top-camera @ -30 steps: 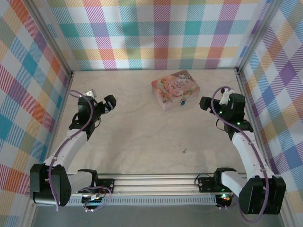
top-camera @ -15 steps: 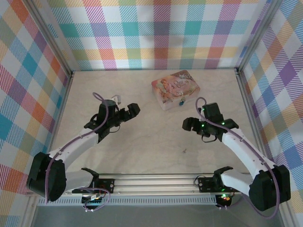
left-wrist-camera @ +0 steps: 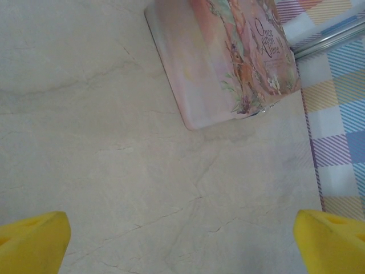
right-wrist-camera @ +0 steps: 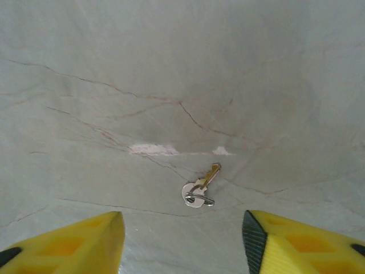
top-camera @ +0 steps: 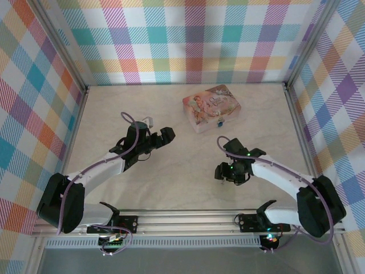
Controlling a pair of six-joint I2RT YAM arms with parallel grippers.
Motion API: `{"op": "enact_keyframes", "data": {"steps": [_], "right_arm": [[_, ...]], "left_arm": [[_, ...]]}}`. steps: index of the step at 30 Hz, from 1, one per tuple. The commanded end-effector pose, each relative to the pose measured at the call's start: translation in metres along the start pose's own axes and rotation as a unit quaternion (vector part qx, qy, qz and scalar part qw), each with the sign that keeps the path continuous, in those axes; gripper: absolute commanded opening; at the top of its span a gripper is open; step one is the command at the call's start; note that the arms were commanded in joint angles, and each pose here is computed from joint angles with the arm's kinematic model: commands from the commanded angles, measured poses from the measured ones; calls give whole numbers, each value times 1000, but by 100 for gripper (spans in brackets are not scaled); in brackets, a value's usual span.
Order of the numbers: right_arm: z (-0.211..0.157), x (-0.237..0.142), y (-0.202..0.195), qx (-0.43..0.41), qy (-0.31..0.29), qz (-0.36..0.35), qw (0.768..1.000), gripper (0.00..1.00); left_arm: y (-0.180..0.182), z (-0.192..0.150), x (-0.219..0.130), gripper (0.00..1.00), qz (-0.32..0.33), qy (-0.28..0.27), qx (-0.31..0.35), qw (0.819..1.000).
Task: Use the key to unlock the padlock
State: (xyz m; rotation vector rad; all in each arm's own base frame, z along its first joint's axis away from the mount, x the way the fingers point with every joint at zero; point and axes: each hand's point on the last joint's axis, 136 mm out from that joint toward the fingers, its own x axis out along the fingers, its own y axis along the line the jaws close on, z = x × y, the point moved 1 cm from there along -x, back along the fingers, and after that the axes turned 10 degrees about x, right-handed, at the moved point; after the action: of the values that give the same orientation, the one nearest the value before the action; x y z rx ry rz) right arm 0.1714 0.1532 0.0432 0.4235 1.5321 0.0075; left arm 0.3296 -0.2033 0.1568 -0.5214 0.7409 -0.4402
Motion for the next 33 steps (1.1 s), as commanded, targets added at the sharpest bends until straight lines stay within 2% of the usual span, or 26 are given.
{"op": "enact_keyframes", "data": {"steps": [1,33], "right_arm": [[0,3,2,-3,3,-21,1000,52],[-9,19,-7,-12,23,-85,996,19]], "left_arm": [[-7,4,-5,100,-8,-13,5,1000],[-5,5,-15,100,4,-19,16,1000]]}}
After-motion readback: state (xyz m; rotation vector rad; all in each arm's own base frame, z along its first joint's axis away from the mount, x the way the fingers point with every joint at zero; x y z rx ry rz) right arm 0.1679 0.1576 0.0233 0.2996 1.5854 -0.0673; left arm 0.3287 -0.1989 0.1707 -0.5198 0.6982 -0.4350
